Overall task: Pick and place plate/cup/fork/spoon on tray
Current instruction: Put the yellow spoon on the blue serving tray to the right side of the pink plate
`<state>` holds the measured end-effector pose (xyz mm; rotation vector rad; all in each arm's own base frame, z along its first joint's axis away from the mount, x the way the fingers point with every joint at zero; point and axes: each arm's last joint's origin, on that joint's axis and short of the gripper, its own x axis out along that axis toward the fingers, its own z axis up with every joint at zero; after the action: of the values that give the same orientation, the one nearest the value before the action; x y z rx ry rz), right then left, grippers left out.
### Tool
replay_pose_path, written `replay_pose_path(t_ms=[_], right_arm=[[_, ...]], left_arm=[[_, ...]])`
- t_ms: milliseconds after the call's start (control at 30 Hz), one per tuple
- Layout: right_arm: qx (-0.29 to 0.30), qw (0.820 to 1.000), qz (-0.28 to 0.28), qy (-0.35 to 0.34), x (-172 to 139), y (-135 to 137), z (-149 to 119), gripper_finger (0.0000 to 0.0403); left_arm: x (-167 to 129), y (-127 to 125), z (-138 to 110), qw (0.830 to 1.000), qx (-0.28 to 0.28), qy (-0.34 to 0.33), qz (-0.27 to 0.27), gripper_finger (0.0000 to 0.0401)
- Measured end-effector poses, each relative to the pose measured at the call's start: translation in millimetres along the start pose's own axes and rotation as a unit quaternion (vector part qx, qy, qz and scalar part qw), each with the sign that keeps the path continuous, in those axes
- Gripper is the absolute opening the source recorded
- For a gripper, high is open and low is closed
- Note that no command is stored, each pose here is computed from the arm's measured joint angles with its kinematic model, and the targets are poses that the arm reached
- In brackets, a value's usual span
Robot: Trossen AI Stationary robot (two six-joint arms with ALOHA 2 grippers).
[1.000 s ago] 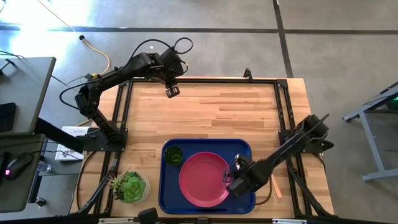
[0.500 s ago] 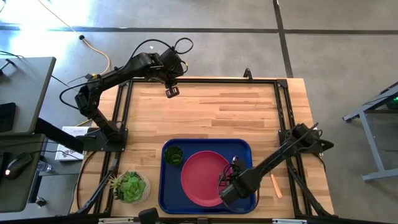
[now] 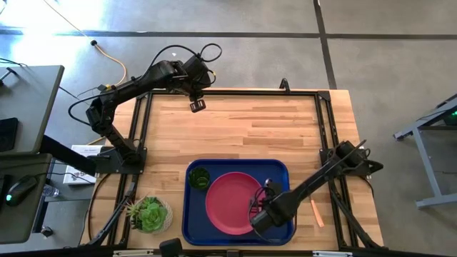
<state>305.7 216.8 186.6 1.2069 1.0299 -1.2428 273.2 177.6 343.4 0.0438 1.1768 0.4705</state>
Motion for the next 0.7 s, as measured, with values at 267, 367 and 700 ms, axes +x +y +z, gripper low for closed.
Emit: replay_pose_path(t_ms=[267, 367, 700], right_arm=[[-0.003, 1.000, -0.020, -0.013, -12.2, -0.4, 2.5, 0.0024], [-0.004, 0.999, -0.027, -0.019, -14.1, -1.4, 3.6, 0.0024], [-0.008, 0.999, -0.044, -0.021, -6.6, -6.8, 0.7, 0.0024]], left_arm=[[0.0, 0.1, 0.0, 1.000, 0.000, 0.000, 0.000, 0.0065], [0.0, 0.0, 0.1, 1.000, 0.000, 0.000, 0.000, 0.0065], [0.0, 0.1, 0.1, 1.000, 0.000, 0.000, 0.000, 0.0065]])
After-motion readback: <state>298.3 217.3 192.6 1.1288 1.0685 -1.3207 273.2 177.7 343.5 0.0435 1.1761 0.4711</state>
